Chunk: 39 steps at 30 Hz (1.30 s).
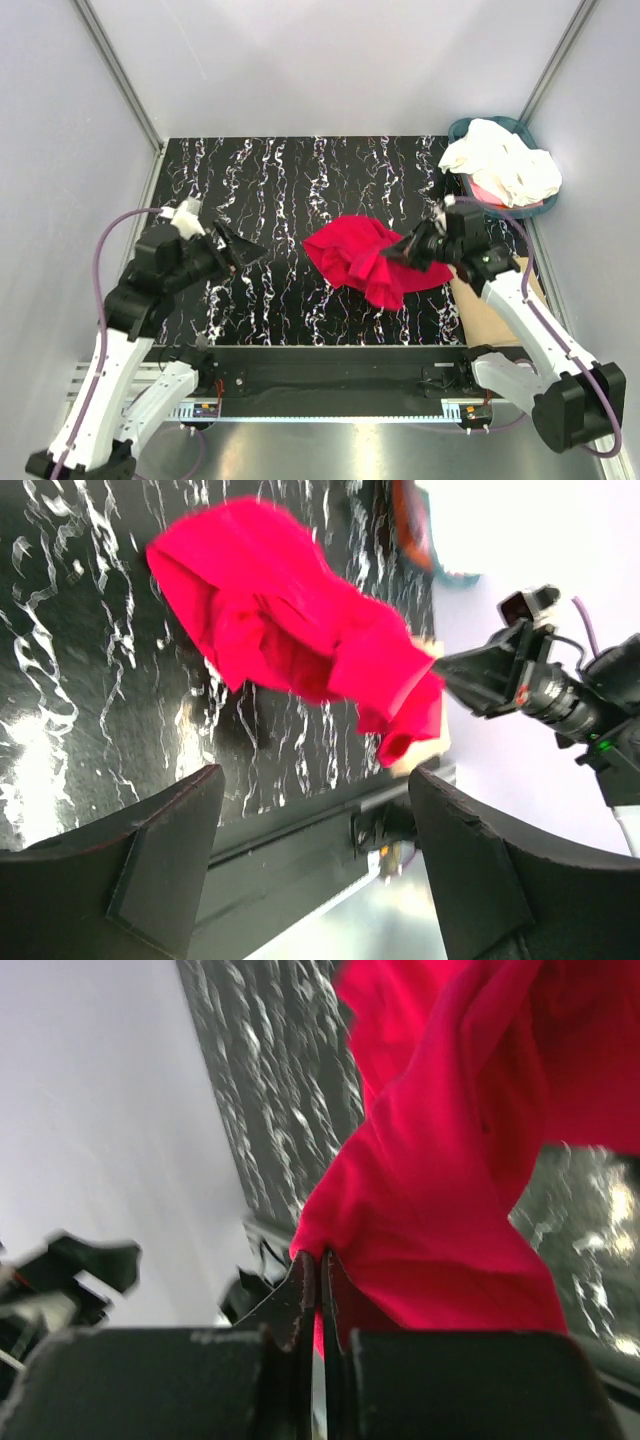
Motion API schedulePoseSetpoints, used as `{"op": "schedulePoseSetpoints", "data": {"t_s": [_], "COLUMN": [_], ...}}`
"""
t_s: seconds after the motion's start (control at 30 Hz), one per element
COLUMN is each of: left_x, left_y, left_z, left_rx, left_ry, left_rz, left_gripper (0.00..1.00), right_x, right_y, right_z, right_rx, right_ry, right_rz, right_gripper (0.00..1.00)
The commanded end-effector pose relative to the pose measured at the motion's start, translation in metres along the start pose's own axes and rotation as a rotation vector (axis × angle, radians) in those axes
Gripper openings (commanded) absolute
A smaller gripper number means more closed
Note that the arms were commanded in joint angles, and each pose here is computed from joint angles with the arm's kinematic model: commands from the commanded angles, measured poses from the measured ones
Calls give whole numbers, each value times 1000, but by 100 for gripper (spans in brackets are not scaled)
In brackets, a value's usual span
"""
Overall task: Fold and stack the t-shirts
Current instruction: Move the tshirt to the center of the board, then flatten the tshirt out
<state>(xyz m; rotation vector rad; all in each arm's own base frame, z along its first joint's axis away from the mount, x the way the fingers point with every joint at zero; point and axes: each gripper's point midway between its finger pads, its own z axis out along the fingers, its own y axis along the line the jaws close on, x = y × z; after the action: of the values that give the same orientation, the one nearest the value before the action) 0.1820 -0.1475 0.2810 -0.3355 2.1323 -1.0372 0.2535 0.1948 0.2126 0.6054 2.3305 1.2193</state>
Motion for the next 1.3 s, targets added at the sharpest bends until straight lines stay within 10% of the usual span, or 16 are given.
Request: {"op": "schedulePoseSetpoints", "data": {"t_s": [0.0,0.33,0.5,0.73,1.27], "left_x": [15,84,88,86,60], "left_y": [2,29,60,72,89], "left_z": [30,115,166,216,265], "left_rx": [13,-109,-211,-104,-160], "left_ry": [95,386,451,402,284], "left_rz": [3,139,172,-141,-499], "left_gripper": [80,84,70,49,52], "right_x": [41,84,67,61,51], "right_y": [-20,-136,-116,-112,-96], "right_z": [-7,-19,-33,-40,-53], "right_rx": [-36,278,252,256,198], "right_ry": [137,134,38,3,-74], "right_rz": [-29,100,34,-4,-64], "right_gripper": [0,0,0,0,0]}}
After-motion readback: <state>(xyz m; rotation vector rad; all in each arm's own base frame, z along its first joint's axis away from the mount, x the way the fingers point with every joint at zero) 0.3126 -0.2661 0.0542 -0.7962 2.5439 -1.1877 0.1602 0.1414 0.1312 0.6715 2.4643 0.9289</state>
